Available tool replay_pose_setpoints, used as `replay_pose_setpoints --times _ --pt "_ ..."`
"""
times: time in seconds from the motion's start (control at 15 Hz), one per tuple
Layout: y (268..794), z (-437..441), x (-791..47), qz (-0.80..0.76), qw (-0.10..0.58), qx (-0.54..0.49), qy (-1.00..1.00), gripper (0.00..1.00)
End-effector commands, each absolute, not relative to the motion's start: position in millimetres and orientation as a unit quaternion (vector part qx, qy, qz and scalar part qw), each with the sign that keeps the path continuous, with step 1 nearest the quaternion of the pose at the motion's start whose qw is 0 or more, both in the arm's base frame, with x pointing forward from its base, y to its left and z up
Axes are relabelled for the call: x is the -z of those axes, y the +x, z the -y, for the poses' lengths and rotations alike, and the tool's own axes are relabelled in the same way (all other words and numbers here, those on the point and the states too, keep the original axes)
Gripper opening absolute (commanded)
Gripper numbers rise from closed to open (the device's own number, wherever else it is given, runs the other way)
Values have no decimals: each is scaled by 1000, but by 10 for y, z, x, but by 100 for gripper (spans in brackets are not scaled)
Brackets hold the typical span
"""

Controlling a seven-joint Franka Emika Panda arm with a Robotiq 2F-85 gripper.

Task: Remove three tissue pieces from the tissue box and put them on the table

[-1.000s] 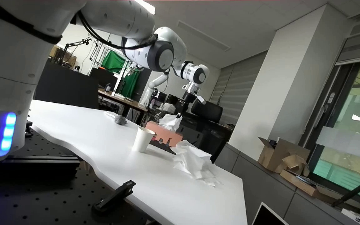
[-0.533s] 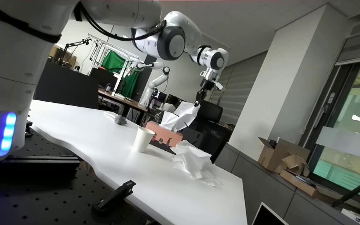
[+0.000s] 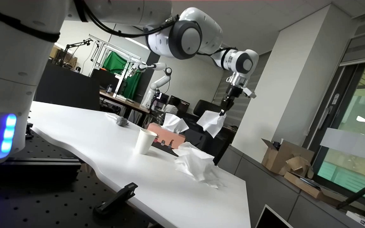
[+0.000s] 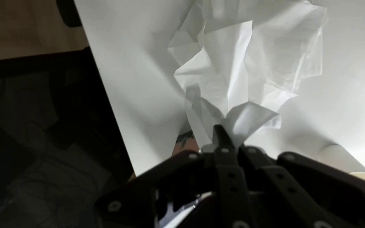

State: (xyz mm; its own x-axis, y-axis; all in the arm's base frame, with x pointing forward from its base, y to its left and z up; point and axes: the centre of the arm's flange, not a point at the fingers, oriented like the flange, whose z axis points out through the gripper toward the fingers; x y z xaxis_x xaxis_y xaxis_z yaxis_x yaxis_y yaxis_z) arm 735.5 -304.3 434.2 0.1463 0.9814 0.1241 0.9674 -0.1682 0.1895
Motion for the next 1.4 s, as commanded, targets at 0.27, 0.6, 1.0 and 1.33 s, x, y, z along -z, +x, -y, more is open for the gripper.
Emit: replay_pose_setpoints --times 0.27,0.6,1.0,1.33 --pt "7716 2706 -2716 -647 29 -78 758 0" --pt "7840 2358 -1873 -646 43 0 762 0" --pt "7631 2391 -1500 -632 39 89 769 0" --pt "7462 2541 -1433 -622 17 134 771 0"
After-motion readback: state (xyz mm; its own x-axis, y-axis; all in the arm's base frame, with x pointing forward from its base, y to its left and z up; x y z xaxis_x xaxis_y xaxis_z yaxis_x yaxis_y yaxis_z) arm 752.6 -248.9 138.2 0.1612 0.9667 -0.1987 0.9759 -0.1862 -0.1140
